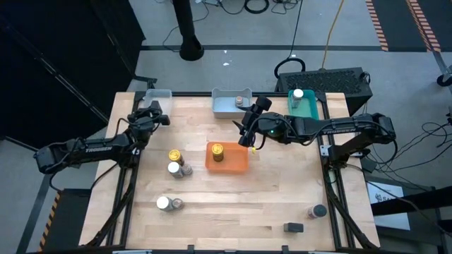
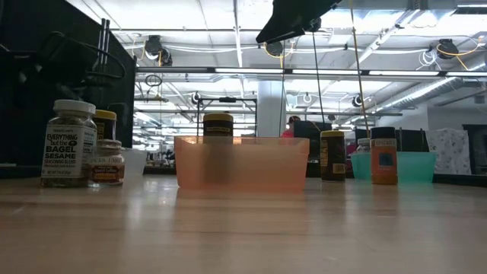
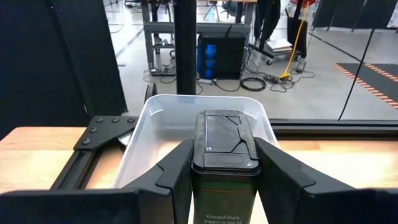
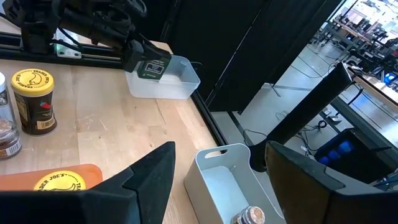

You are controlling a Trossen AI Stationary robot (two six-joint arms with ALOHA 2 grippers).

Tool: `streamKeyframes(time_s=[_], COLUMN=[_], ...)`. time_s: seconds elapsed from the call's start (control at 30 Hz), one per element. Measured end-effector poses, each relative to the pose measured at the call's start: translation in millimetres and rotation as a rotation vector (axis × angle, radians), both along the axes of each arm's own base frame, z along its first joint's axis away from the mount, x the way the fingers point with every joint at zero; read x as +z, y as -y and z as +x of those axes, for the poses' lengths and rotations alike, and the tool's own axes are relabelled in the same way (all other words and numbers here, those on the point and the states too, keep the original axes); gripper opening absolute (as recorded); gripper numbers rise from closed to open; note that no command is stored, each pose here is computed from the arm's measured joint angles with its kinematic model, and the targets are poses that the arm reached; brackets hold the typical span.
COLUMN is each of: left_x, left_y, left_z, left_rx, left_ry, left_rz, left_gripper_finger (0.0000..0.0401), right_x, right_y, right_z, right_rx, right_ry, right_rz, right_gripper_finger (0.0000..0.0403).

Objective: Sort spices by type
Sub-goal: Put the top black seasoning can into the transparent bin, then put the top brown seasoning bottle into the gray bin

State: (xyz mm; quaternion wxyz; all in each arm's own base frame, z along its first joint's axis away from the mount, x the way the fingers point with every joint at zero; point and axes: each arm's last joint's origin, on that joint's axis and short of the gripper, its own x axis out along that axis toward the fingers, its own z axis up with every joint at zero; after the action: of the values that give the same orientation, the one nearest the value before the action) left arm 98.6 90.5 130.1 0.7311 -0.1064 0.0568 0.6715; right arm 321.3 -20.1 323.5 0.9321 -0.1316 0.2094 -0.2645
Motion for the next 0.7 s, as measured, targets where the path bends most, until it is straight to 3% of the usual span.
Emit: streamKeyframes(time_s=[0.33, 0.7], left_x=[-1.1, 0.2], left_y=[0.3, 0.2], left_z=[-0.4, 0.3], left_rx=[0.0, -0.003], left_ry=[-0.009, 0.001], left_rz=[-0.007, 0.0], left_gripper_finger=[0.0179, 0.0184], right_x=[0.0, 0.0], right_y=[0.0, 0.0], right_z=[0.0, 0.0], right_rx=[0.0, 0.0], right_ry=[0.0, -0.001], right_rz=[0.0, 0.0], right_gripper_finger=[0.0233, 0.0233])
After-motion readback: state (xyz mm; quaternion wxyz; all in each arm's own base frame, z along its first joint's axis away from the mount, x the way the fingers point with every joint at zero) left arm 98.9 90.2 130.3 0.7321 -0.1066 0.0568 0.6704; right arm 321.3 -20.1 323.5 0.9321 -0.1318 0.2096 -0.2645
